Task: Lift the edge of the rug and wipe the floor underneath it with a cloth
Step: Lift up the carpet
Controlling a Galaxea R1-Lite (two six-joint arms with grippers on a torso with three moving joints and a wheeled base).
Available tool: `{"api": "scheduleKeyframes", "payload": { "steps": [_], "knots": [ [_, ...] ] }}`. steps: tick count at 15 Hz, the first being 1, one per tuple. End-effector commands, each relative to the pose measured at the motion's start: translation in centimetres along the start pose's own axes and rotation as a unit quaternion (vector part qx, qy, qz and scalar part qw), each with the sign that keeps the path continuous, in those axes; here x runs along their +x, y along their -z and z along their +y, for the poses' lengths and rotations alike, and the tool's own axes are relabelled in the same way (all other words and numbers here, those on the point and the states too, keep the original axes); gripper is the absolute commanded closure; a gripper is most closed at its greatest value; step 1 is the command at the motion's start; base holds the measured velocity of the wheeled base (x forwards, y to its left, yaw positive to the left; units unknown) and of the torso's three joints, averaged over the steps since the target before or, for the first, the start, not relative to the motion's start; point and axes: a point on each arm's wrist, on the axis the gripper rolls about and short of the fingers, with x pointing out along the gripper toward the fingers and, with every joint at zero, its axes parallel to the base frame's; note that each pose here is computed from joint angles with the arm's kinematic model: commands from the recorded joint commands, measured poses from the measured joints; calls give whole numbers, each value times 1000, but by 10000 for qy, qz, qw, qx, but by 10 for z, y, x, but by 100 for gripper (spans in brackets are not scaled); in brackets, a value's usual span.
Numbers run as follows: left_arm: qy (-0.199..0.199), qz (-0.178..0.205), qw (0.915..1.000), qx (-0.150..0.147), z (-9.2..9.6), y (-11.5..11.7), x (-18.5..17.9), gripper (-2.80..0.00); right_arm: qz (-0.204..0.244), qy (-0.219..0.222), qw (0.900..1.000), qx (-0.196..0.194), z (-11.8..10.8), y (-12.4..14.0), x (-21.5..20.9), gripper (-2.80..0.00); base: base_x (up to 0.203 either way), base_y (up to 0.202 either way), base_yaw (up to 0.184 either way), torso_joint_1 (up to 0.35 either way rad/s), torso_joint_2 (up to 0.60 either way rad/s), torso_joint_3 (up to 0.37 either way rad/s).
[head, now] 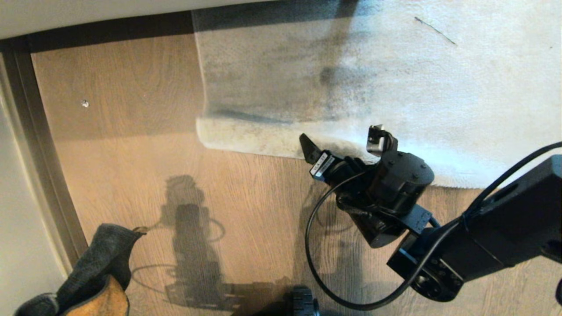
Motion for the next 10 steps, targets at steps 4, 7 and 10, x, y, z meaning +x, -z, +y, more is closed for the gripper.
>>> {"api": "scheduleKeyframes", "payload": {
  "steps": [4, 7, 10],
  "knots": [
    [3, -2, 10000, 0, 0, 0, 0, 0, -204, -17, 9998, -8, -6, -20, -2, -280, 0, 0, 0, 0, 0, 0],
    [3, -2, 10000, 0, 0, 0, 0, 0, -199, 48, 9997, -103, -10, -20, -3, -280, 0, 0, 0, 0, 0, 0],
    [3, -2, 10000, 0, 0, 0, 0, 0, -325, 43, 9987, -394, -10, -26, -2, -280, 0, 0, 0, 0, 0, 0]
  ]
}}
